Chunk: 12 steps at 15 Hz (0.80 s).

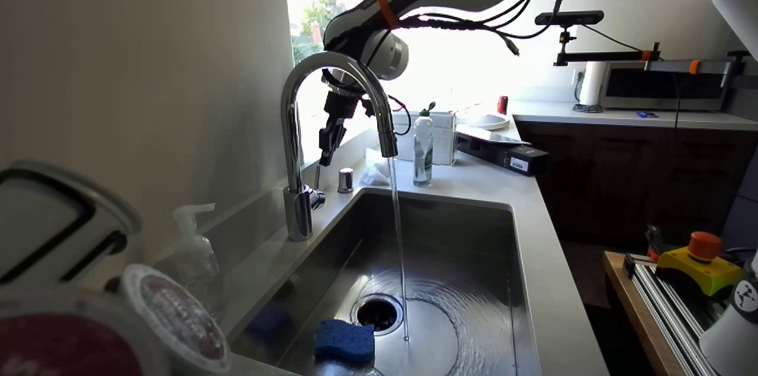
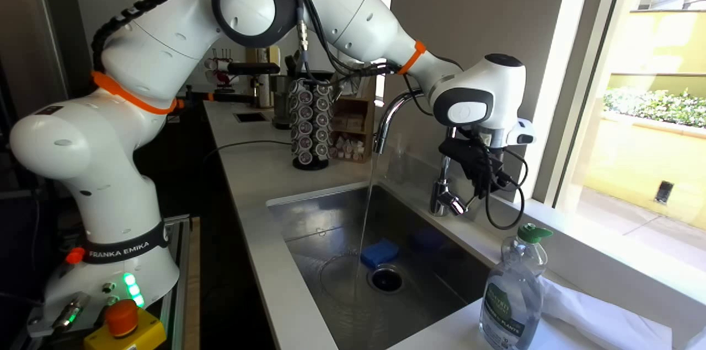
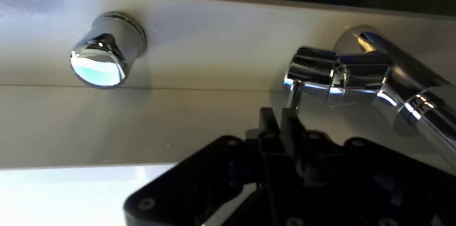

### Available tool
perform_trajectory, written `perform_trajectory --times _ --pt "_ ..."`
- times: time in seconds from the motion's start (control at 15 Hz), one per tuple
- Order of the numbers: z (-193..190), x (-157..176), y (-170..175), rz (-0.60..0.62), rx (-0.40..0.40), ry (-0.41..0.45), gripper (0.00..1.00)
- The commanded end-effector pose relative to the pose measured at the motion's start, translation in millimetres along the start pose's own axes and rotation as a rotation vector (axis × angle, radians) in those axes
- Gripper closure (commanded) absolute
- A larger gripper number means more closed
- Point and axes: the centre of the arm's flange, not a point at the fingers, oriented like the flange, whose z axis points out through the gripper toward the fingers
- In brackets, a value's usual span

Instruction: Push the faucet handle to the right.

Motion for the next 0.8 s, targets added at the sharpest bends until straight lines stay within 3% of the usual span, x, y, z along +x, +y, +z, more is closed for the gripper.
perform_trajectory --times 0.0,0.13,0.33,0.4,0.47,0.73 --pt "2 -7 14 -0.042 -0.012 -0.074 0.97" --pt "3 -11 18 -0.046 -0.018 -0.087 0.97" --pt "-6 -7 16 -0.024 0.034 -0.034 0.97" --pt "-9 -5 15 -0.017 0.044 -0.022 0.72" --pt "-10 -3 14 -0.012 0.050 -0.011 0.60" --pt "-11 5 8 -0.001 0.076 0.011 0.34"
